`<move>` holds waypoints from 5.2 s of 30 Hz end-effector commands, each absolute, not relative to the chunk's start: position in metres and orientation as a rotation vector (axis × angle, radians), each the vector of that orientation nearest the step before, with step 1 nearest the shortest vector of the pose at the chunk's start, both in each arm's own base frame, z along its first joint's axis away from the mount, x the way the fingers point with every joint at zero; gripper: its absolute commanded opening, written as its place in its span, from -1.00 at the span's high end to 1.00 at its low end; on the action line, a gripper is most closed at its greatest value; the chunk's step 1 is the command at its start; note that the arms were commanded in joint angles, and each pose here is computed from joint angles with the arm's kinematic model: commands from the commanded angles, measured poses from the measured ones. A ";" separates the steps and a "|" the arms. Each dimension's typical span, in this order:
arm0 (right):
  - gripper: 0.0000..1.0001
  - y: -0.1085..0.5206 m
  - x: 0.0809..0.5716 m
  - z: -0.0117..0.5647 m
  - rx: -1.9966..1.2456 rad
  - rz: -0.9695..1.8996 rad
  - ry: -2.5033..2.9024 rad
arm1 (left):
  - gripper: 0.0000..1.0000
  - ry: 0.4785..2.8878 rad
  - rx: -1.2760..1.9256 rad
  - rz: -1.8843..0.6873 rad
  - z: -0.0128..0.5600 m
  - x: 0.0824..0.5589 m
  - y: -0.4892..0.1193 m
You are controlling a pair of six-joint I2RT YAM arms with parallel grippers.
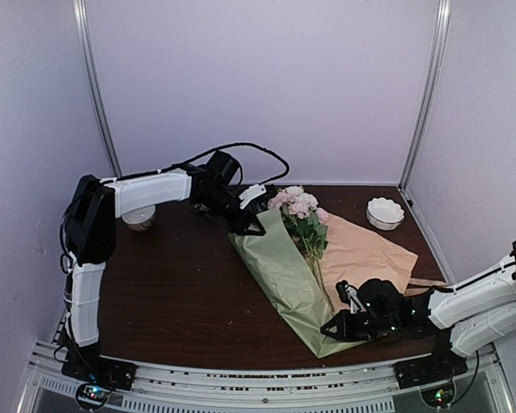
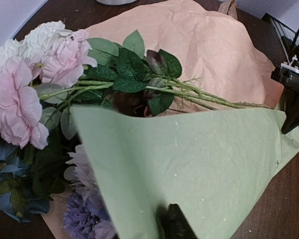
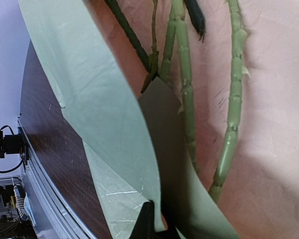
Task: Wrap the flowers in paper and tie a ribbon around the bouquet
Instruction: Fold the one-fourth-folded wrapping paper at the center of the board.
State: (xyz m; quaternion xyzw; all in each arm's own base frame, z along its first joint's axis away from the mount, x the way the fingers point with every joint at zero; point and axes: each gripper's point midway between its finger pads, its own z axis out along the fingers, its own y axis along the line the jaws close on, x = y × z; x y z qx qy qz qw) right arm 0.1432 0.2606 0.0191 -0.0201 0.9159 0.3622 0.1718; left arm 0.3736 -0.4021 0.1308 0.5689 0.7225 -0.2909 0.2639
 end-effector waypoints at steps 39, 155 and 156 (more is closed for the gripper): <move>0.67 0.195 0.128 -0.010 0.058 0.808 2.755 | 1.00 1.705 1.397 -0.521 0.217 0.402 -0.461; 0.75 0.200 0.197 0.041 0.011 0.757 2.571 | 0.32 1.591 2.053 -0.394 0.006 0.140 -0.546; 0.69 0.196 0.200 0.043 0.015 0.730 2.564 | 0.32 1.593 2.062 -0.397 0.003 0.138 -0.544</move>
